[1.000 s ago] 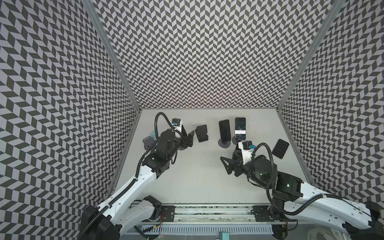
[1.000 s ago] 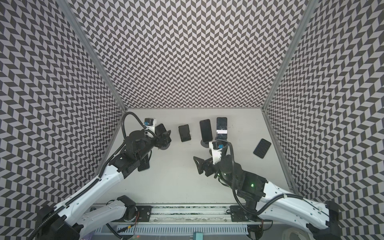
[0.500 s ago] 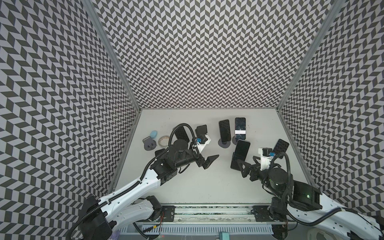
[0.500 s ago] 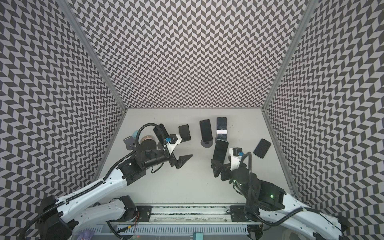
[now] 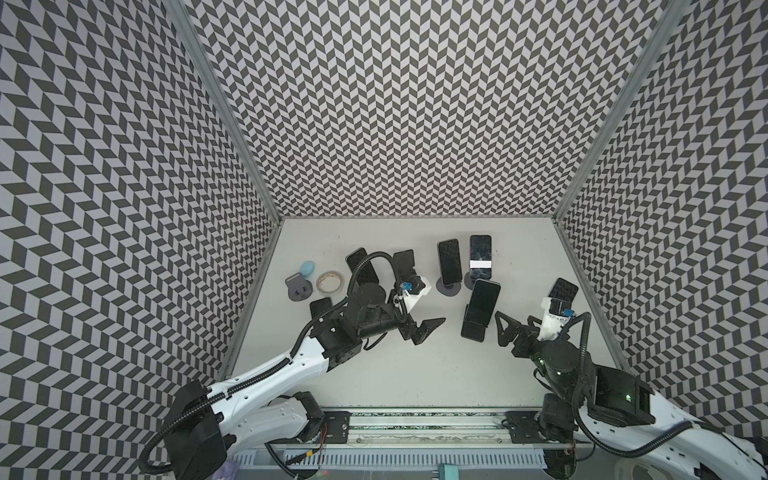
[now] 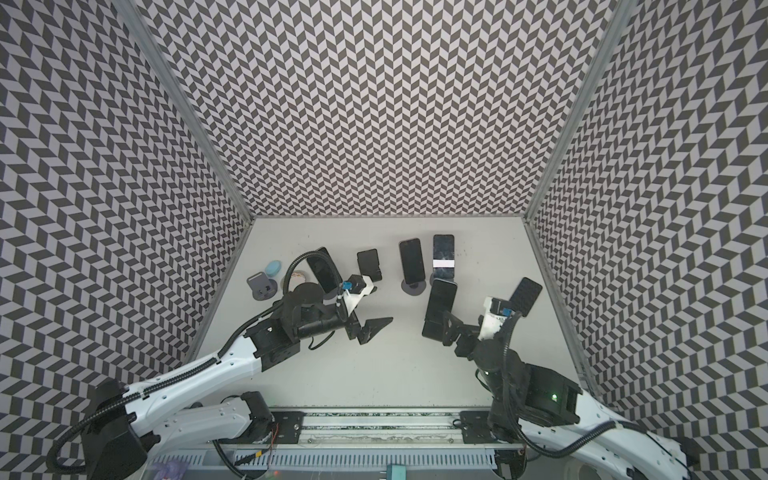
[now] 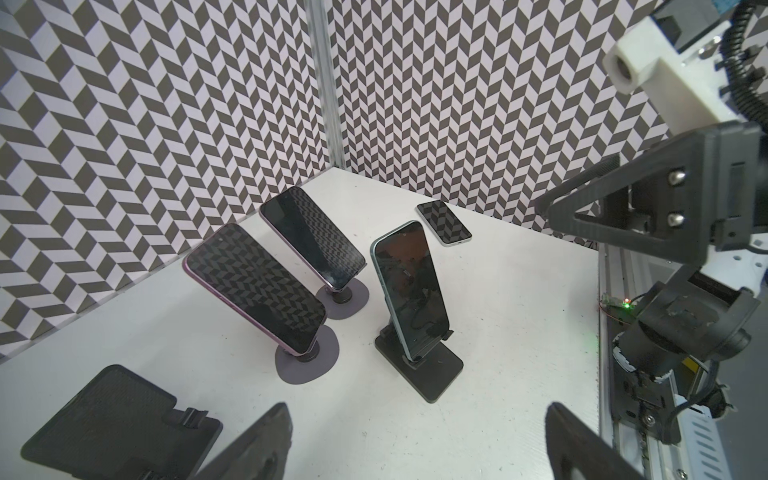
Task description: Remove the phone from the phone stand
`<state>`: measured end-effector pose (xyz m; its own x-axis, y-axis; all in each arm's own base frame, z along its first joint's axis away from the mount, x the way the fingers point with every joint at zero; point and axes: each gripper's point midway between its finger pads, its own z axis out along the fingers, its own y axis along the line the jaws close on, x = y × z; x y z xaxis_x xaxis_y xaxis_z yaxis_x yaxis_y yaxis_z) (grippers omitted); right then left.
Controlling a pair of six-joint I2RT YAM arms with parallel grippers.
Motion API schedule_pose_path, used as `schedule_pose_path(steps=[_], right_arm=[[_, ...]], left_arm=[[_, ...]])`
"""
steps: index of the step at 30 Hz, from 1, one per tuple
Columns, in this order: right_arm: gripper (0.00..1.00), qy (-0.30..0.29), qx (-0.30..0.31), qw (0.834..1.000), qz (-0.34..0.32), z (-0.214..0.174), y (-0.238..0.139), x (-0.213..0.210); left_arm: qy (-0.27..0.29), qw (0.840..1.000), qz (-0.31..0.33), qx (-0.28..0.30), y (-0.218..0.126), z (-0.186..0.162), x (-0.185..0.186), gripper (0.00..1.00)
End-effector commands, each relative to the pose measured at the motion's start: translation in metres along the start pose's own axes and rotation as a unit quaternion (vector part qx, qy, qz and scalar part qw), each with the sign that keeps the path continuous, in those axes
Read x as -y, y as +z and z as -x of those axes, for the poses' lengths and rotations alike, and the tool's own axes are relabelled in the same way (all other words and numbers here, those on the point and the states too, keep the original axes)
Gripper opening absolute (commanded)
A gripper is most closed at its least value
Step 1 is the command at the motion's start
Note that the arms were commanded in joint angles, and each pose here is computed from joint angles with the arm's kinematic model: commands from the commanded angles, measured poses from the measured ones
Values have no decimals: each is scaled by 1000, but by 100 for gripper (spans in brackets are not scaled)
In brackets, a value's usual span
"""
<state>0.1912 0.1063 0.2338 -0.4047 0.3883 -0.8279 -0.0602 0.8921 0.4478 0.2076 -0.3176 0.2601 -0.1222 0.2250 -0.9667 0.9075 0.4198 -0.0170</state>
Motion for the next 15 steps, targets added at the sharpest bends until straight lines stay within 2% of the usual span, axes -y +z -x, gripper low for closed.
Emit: schedule_pose_path(steps=[1, 7, 12, 15], right_arm=[[100, 15, 4, 1000, -3, 7, 4, -11], [99, -4, -19, 999, -33, 1, 21, -29], [99, -5, -20, 998, -64, 1, 30, -34], [99, -11, -20, 997, -69, -1, 36, -38]], left_arm=[[28, 999, 15, 3, 3, 0, 1, 95], [85, 996, 17, 19, 9, 3, 5, 96], [177, 983, 30, 27, 14, 3, -1, 100], [142, 987, 71, 29, 9, 4, -26, 100]])
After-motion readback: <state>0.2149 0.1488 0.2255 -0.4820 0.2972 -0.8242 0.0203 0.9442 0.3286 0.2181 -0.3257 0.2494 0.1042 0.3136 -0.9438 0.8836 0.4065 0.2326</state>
